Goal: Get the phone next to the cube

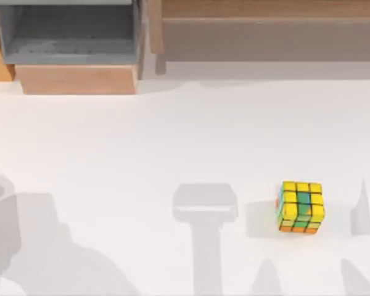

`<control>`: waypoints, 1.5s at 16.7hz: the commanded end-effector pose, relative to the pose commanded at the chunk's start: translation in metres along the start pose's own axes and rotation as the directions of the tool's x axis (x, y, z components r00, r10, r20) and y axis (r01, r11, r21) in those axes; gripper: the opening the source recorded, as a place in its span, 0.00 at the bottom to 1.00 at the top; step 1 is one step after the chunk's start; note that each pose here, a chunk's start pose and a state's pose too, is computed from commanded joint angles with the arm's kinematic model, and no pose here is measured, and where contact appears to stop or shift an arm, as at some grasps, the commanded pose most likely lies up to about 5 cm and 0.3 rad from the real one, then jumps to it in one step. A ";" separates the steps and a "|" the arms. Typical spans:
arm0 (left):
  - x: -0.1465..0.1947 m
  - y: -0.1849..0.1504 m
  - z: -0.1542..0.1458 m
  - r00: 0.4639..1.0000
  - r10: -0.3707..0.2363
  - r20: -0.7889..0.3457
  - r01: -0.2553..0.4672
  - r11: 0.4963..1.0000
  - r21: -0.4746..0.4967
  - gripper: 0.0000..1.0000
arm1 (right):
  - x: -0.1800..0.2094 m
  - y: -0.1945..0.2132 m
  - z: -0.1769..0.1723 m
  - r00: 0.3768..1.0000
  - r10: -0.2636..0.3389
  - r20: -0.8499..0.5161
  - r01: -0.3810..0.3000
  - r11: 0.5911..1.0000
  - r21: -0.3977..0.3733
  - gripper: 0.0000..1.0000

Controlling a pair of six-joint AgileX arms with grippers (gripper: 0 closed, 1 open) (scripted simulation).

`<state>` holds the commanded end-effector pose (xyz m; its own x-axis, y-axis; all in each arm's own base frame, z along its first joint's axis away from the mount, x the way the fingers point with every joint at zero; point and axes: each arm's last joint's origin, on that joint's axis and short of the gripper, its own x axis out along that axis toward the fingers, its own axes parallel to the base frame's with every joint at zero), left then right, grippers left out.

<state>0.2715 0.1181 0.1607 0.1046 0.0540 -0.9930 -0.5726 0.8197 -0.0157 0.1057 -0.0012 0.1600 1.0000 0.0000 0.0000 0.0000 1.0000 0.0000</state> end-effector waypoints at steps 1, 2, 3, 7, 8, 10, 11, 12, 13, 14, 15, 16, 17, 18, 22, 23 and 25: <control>0.006 0.002 0.007 0.999 0.008 -0.031 -0.009 1.000 -0.016 1.00 | 0.000 0.000 0.000 1.000 0.000 0.000 0.000 1.000 0.000 1.00; 0.010 0.004 0.012 0.998 0.014 -0.056 -0.016 0.999 -0.028 1.00 | 0.000 0.000 0.000 1.000 0.000 0.000 0.000 1.000 0.000 1.00; 0.014 0.005 0.016 0.997 0.018 -0.073 -0.021 0.999 -0.038 1.00 | 0.000 0.000 0.000 1.000 0.000 0.000 0.000 1.000 0.000 1.00; 0.017 0.006 0.020 0.996 0.021 -0.088 -0.026 0.999 -0.046 1.00 | 0.000 0.000 0.000 1.000 0.000 0.000 0.000 1.000 0.000 1.00; 0.017 0.006 0.020 0.996 0.021 -0.088 -0.026 0.999 -0.046 1.00 | 0.000 0.000 0.000 1.000 0.000 0.000 0.000 1.000 0.000 1.00; 0.018 0.005 0.019 0.996 0.021 -0.087 -0.025 0.999 -0.042 1.00 | 0.000 0.000 0.000 1.000 0.000 0.000 0.000 1.000 0.000 1.00; 0.022 0.006 0.019 0.996 0.021 -0.088 -0.025 0.999 -0.045 1.00 | 0.000 0.000 0.000 1.000 0.000 0.000 0.000 1.000 0.000 1.00; 0.027 0.006 0.018 0.996 0.021 -0.088 -0.025 0.999 -0.046 1.00 | 0.000 0.000 0.000 1.000 0.000 0.000 0.000 1.000 0.000 1.00; 0.034 0.006 0.018 0.996 0.021 -0.088 -0.025 0.999 -0.045 1.00 | 0.000 0.000 0.000 1.000 0.000 0.000 0.000 1.000 0.000 1.00; 0.041 0.007 0.018 0.996 0.021 -0.086 -0.025 0.999 -0.045 1.00 | 0.000 0.000 0.000 1.000 0.000 0.000 0.000 1.000 0.000 1.00; 0.048 0.007 0.017 0.996 0.021 -0.085 -0.025 0.999 -0.046 1.00 | 0.000 0.000 0.000 1.000 0.000 0.000 0.000 1.000 0.000 1.00; 0.053 0.007 0.017 0.996 0.021 -0.086 -0.025 0.999 -0.046 1.00 | 0.000 0.000 0.000 1.000 0.000 0.000 0.000 1.000 0.000 1.00; 0.057 0.007 0.016 0.996 0.021 -0.088 -0.025 0.999 -0.046 1.00 | 0.000 0.000 0.000 1.000 0.000 0.000 0.000 1.000 0.000 1.00; 0.057 0.007 0.016 0.996 0.021 -0.088 -0.026 0.999 -0.046 1.00 | 0.000 0.000 0.000 1.000 0.000 0.000 0.000 1.000 0.000 1.00; 0.057 0.007 0.016 0.996 0.021 -0.088 -0.026 0.999 -0.046 0.85 | 0.000 0.000 0.000 1.000 0.000 0.000 0.000 1.000 0.000 1.00; 0.057 0.007 0.016 0.996 0.021 -0.088 -0.026 0.999 -0.046 0.77 | 0.000 0.000 0.000 1.000 0.000 0.000 0.000 1.000 0.000 1.00; 0.057 0.007 0.016 0.996 0.021 -0.088 -0.026 0.999 -0.046 0.62 | 0.000 0.000 0.000 1.000 0.000 0.000 0.000 1.000 0.000 1.00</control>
<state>0.2863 0.1364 0.1061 0.0201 0.0209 -0.9996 -0.6118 0.7910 0.0043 0.1057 -0.0012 0.1600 1.0000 0.0000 0.0000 0.0000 1.0000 0.0000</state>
